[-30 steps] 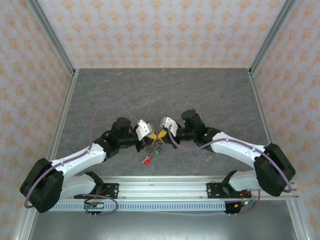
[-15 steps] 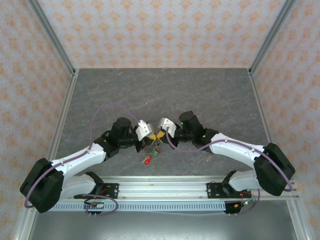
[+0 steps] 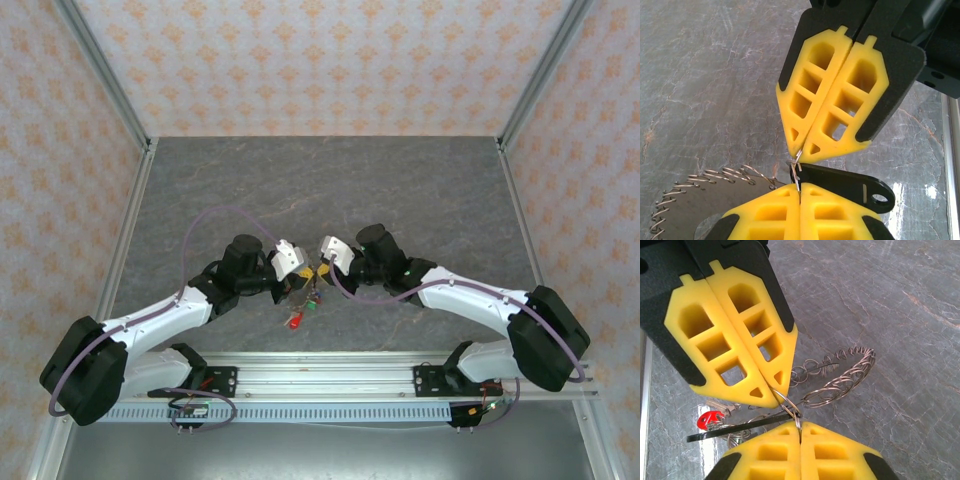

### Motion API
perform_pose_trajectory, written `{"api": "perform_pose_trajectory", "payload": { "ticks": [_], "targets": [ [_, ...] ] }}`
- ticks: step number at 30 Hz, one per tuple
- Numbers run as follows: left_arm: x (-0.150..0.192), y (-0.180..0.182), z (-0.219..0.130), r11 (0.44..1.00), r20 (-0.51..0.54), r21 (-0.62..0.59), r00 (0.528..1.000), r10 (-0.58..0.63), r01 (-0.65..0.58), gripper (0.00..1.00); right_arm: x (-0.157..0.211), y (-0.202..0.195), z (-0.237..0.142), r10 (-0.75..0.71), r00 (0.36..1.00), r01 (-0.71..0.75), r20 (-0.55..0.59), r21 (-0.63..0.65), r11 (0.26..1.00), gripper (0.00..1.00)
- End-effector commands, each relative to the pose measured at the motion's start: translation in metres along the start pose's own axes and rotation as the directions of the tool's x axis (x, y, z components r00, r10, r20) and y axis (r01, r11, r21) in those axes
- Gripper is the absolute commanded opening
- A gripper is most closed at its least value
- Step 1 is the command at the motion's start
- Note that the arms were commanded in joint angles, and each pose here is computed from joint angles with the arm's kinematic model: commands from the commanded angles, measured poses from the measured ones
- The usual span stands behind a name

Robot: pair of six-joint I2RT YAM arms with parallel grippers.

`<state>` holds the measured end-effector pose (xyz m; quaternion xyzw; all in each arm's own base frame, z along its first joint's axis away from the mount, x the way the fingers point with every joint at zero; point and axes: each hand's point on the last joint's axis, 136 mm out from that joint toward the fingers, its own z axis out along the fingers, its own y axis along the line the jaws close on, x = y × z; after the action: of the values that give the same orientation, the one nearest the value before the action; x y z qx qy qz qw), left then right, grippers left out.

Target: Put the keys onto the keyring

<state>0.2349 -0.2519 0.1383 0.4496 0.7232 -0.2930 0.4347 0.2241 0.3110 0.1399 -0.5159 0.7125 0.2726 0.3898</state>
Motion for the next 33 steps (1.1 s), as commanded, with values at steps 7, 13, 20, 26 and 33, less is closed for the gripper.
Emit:
{"api": "perform_pose_trajectory", "payload": {
  "ticks": [7,13,20,26,33],
  "targets": [
    [-0.037,-0.008,-0.006,0.997,0.117,0.029,0.99,0.074,-0.078,0.0,0.034,-0.013,0.003,0.021,0.987,-0.012,-0.157,0.056,0.998,0.14],
    [-0.036,-0.008,-0.006,0.997,0.111,0.025,0.991,0.074,-0.077,0.0,0.022,-0.02,-0.014,0.041,0.996,-0.031,-0.081,0.117,0.993,0.23],
    [-0.036,-0.009,-0.006,0.996,0.113,0.034,0.991,0.073,-0.078,0.0,0.001,-0.012,-0.036,0.021,0.998,-0.026,0.054,0.084,0.996,0.16],
    [-0.043,-0.013,-0.005,0.994,0.13,0.062,0.989,0.077,-0.085,0.0,-0.019,0.0,-0.02,0.054,0.99,-0.047,0.131,-0.059,0.997,0.06],
    [-0.049,-0.014,-0.003,0.994,0.154,0.067,0.986,0.071,-0.082,0.0,-0.026,0.014,0.001,0.135,0.981,-0.107,0.136,-0.193,0.975,0.02]
  ]
}}
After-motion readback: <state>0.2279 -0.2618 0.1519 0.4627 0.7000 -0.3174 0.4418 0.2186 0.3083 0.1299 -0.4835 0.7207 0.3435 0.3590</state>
